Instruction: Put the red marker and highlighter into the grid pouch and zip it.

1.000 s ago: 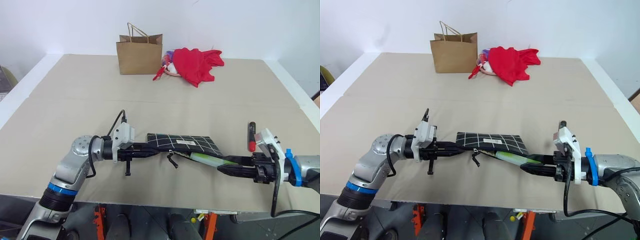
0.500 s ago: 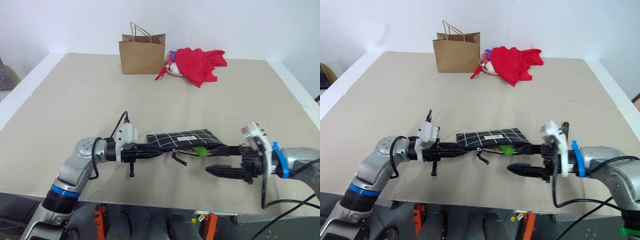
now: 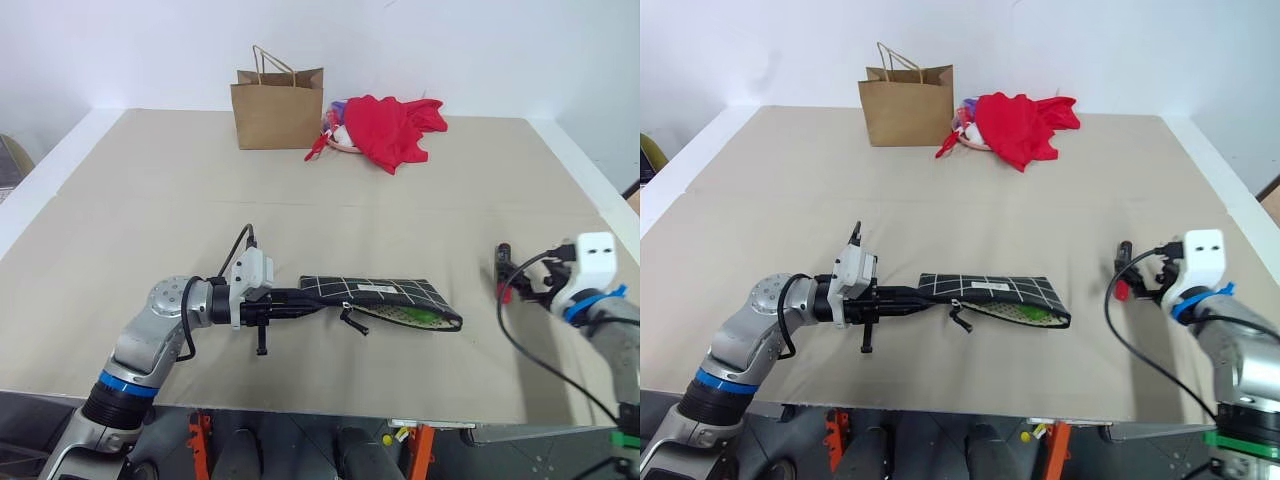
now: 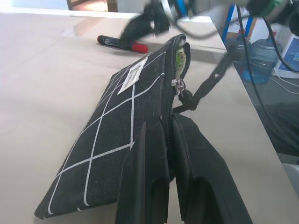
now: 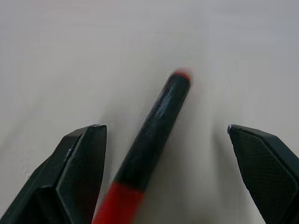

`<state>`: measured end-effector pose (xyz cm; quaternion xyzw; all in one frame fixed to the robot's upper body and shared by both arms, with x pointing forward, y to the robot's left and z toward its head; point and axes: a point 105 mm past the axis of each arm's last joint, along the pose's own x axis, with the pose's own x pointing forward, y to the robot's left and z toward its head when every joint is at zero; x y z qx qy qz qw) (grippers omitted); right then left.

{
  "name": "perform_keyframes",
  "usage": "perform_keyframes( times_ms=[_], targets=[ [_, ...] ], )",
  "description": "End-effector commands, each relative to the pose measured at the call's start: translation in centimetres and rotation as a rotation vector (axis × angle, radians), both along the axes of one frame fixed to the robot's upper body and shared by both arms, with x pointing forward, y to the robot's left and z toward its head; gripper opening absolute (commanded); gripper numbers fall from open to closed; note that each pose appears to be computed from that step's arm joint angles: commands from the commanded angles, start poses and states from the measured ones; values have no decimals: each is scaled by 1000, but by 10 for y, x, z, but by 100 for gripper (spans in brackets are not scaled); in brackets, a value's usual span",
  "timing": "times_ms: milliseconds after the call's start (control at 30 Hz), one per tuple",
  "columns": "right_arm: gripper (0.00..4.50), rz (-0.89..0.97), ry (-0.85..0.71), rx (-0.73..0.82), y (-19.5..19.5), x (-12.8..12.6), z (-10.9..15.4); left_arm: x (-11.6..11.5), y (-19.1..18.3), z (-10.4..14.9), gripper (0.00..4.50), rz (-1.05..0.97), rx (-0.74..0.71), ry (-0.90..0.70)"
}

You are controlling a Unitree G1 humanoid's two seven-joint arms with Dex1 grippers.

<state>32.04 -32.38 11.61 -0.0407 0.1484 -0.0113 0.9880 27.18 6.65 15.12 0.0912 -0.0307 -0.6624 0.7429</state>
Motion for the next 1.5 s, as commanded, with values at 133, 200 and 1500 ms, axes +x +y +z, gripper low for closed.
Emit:
perform_keyframes(
  times_ms=[133,200,1500],
  targets=[
    [446,-36,-2,-12,12,-4,-6,-4,2,12,0,-5,-11,-53],
    [423,-52,32,-12,13,-7,-17,-5,1,12,0,-3,-12,-55],
    [57,1183,285,151,116,-103,73,10,8,12,0,22,-6,-25]
  ],
)
